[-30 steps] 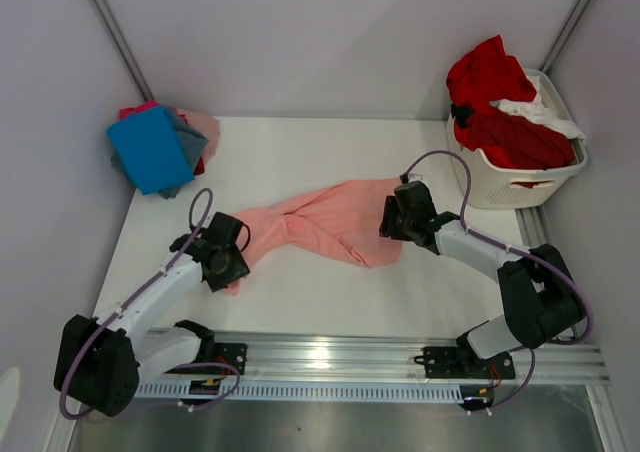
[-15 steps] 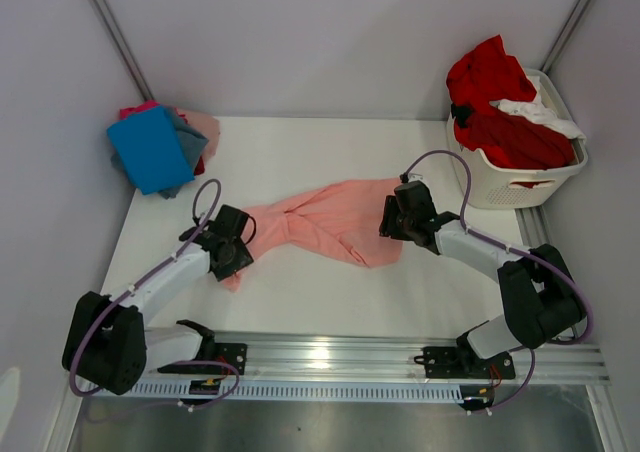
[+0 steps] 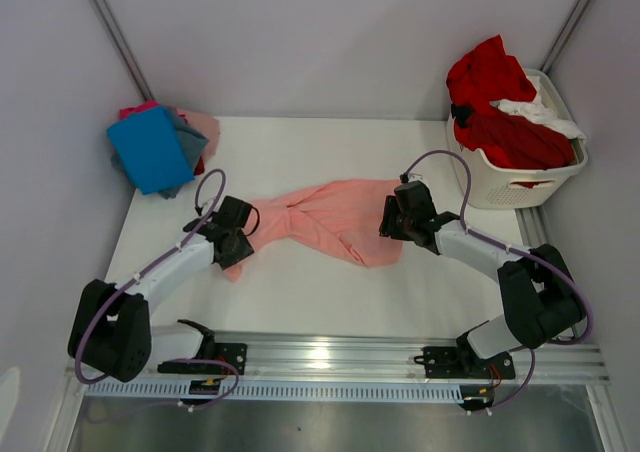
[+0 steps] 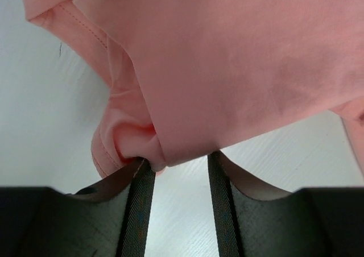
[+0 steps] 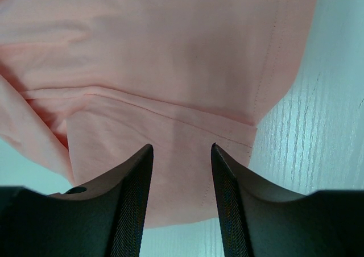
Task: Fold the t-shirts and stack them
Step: Flatten out the tshirt
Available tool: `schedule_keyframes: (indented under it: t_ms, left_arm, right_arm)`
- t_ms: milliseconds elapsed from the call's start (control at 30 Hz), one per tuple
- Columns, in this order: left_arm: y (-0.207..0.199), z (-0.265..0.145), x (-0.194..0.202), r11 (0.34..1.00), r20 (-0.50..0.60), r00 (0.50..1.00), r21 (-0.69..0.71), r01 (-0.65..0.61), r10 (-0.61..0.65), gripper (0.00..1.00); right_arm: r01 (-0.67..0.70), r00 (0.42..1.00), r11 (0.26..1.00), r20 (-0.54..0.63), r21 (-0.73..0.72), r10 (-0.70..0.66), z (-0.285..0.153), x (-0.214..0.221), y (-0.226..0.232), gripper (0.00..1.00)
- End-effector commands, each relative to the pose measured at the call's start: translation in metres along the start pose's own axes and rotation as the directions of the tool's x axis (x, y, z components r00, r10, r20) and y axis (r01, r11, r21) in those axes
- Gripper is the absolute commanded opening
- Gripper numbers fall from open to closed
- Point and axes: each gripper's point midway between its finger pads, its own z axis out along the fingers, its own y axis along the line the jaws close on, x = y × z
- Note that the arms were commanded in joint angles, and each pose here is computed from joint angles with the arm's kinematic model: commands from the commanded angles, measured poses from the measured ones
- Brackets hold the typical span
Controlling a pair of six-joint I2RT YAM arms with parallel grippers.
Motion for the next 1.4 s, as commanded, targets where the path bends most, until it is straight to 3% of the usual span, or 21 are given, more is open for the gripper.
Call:
schedule_keyframes:
  t_ms: [0,167,900,1367]
  left_arm:
    - [-0.022,-0.017,-0.015,0.994,0.042,0.999,0.109,0.001,-0.006,0.45]
    - [-0.04,-0.028,-0.012,0.975,0.047,0.999,0.222,-0.003,-0.008,0.45]
    - [-0.018,-0.031,0.039,0.969,-0.091,0.994,0.242,-0.043,0.066,0.42]
    - [-0.02,0.002,0.031,0.992,-0.072,0.996,0.118,-0.052,0.061,0.42]
  right_arm:
    - [0.01,1.0,1.0,0.028,-0.003,-0.01,0.0,-0.006,0.001,0.49]
    - [0.01,1.0,1.0,0.029,-0.007,-0.009,0.001,-0.006,0.002,0.49]
    - [0.012,0.999,1.0,0.03,-0.001,-0.011,-0.002,-0.008,0.001,0.49]
    - [0.013,1.0,1.0,0.026,-0.007,-0.013,-0.002,-0.006,0.003,0.49]
